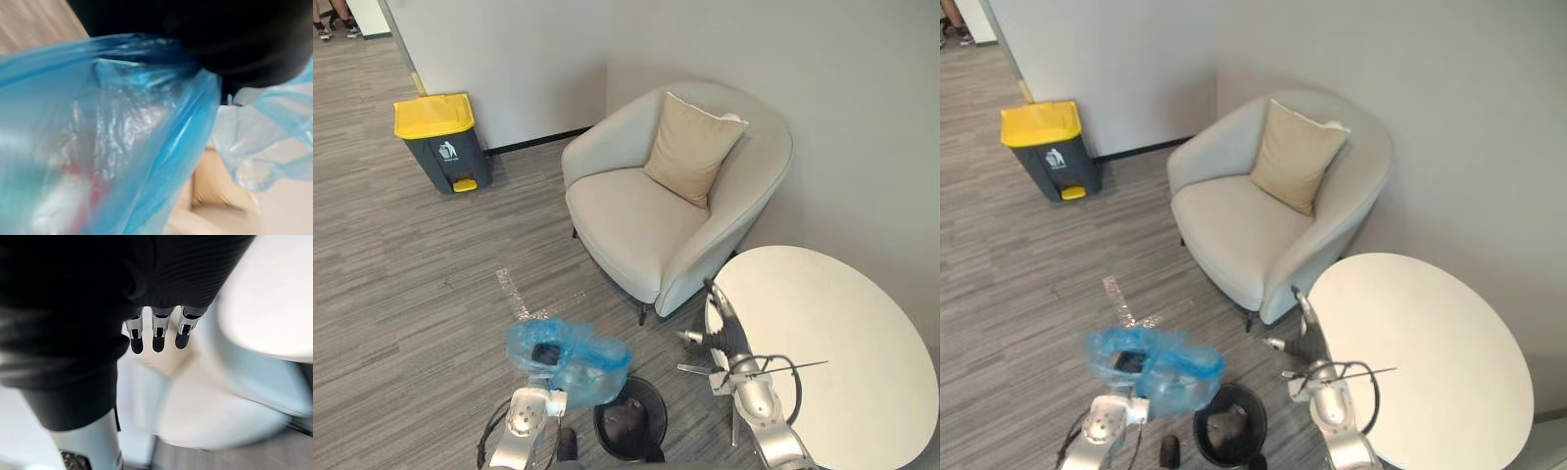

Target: Gather rubbish on tea table into small bin, then transfer packed bag to large trash can.

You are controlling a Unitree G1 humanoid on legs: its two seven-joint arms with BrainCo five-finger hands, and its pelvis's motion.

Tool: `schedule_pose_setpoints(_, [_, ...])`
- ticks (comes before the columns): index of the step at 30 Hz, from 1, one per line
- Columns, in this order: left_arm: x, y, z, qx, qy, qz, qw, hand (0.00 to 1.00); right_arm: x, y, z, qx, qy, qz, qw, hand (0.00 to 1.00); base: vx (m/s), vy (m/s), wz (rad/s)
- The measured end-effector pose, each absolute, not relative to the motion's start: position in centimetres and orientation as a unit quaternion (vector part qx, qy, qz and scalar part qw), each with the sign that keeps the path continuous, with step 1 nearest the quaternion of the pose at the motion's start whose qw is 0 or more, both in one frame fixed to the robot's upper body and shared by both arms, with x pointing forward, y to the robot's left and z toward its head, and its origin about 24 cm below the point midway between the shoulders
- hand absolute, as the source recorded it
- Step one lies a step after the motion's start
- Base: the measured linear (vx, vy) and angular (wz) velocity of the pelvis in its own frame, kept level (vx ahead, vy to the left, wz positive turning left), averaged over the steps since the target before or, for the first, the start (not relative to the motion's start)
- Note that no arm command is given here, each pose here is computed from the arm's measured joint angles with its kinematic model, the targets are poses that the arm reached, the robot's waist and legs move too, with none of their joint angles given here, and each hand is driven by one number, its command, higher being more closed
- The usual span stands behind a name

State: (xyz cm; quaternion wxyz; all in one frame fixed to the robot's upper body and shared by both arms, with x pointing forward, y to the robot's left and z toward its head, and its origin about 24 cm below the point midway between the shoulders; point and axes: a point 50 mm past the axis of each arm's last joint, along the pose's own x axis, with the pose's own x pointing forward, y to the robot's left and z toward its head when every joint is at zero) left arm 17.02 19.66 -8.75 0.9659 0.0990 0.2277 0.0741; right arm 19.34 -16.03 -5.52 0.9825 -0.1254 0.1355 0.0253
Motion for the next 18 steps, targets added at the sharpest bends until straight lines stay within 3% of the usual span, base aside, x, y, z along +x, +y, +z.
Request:
schedule_pose_setpoints(10, [13.6,20.4,-12.2,0.084,0.337,0.103,0.932,1.0,14.7,-17.1,-12.2,-0.083,0.333,0.001,0.939,0.0,0.04,0.007,0.03])
schedule_pose_setpoints(18, [12.7,20.1,-13.0,0.079,0.361,0.099,0.924,1.0,14.7,-16.9,-12.7,-0.048,0.351,-0.024,0.935,0.0,0.02,0.01,0.12])
